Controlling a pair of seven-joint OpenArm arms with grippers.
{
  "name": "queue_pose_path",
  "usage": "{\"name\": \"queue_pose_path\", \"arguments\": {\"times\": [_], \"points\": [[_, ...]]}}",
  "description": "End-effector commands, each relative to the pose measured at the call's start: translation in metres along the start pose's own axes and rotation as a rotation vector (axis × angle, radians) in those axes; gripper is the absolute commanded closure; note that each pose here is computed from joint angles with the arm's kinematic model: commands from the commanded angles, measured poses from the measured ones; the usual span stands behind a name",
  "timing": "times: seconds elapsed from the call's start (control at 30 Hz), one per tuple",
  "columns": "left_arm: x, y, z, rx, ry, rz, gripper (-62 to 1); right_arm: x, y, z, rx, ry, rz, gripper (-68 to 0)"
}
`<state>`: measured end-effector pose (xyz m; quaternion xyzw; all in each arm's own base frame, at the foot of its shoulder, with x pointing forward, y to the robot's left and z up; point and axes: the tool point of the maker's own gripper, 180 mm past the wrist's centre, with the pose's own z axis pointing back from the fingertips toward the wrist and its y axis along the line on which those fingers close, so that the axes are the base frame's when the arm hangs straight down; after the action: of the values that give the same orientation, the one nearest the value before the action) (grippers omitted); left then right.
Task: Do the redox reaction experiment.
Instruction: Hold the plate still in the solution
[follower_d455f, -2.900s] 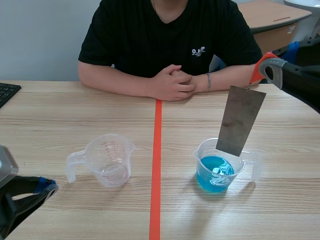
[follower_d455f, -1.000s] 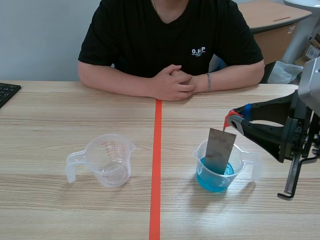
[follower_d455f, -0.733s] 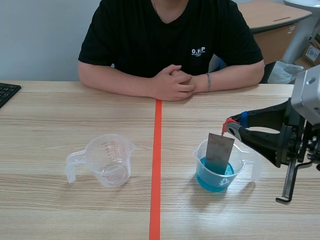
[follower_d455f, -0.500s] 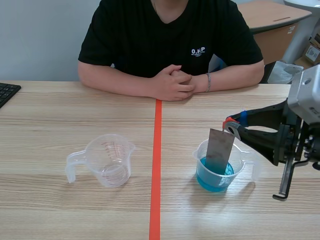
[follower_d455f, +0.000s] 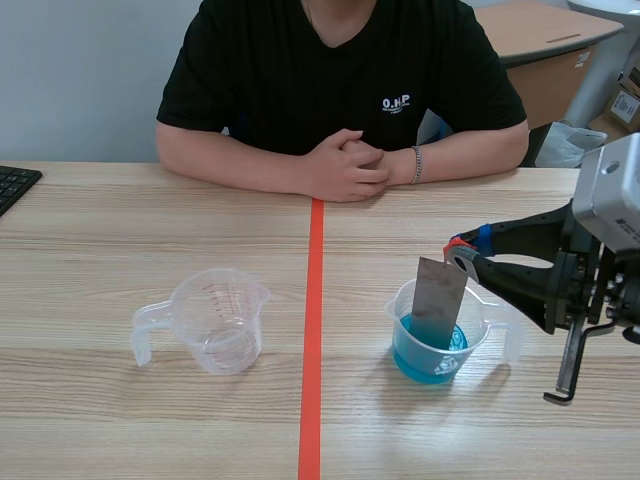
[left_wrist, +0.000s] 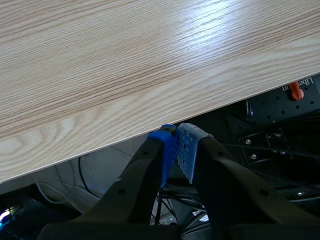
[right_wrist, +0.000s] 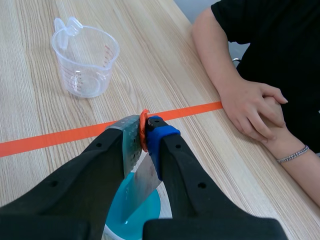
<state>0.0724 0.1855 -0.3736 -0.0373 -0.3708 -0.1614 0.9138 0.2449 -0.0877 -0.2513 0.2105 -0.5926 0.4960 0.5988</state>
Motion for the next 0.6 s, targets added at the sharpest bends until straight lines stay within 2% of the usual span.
{"name": "queue_pose_path", "arguments": {"times": [0.0,0.57], "points": [[0.0031,0.0008,0.0003,0.004,-0.011,0.000,-4.1,-0.0001,-0.0004,0.0015,0.010,0.007,0.007,-1.5],[0.0031,0.0008,0.0003,0.004,-0.011,0.000,-4.1,0.0034,-0.0007,0.0018,0.010,-0.012,0.008,-1.5]]}}
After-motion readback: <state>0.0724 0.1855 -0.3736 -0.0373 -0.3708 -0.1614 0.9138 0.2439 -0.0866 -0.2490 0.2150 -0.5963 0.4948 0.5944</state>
